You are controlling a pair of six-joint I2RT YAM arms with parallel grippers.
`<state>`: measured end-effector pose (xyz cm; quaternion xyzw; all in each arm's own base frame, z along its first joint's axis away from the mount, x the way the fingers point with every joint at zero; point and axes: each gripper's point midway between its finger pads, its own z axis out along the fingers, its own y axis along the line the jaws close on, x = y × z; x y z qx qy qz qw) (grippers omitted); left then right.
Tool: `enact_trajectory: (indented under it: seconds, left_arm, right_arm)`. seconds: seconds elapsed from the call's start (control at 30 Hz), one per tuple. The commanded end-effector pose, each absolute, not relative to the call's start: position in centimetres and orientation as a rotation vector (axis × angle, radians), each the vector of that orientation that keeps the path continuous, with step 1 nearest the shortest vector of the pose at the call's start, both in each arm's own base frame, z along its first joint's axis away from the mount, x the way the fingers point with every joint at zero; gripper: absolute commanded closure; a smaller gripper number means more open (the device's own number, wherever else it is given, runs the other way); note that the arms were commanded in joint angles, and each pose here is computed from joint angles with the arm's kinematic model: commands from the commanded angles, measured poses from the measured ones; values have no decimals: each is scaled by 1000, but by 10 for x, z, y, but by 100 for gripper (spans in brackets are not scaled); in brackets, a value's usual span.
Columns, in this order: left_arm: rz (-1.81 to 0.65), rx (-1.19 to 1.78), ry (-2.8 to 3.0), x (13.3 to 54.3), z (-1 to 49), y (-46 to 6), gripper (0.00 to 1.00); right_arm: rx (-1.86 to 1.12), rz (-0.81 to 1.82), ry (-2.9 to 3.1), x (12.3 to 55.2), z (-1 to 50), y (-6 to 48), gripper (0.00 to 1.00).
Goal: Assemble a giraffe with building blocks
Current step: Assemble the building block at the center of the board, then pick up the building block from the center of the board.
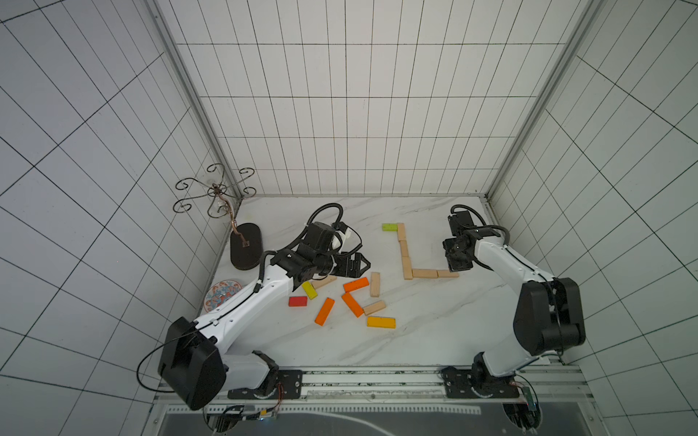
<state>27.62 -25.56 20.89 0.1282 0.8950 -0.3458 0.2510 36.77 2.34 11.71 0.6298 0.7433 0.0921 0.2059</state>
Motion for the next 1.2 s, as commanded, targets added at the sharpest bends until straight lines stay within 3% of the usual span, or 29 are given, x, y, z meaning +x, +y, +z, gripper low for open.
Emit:
enact_trajectory:
  seconds: [0.0, 0.2, 0.4, 0.83, 1.17]
  left_arm:
    - [-893, 335, 2418, 273, 215, -244, 3]
    - [-873, 297, 2414, 265, 218, -233, 3]
    - [-869, 242, 2410, 253, 219, -221, 3]
    - [-843, 85, 2456, 211, 195, -185, 3]
    - [-833, 63, 2410, 212, 185, -178, 3]
  right_arm:
    - [1476, 292, 2136, 382, 176, 26, 40]
    - [1050, 310, 2326, 365, 194, 62, 43]
    - [615, 387, 2460, 333, 190, 135, 51]
    - [133, 203, 2709, 273, 130, 241, 52]
    - [1, 61, 2805, 288, 86, 277, 52]
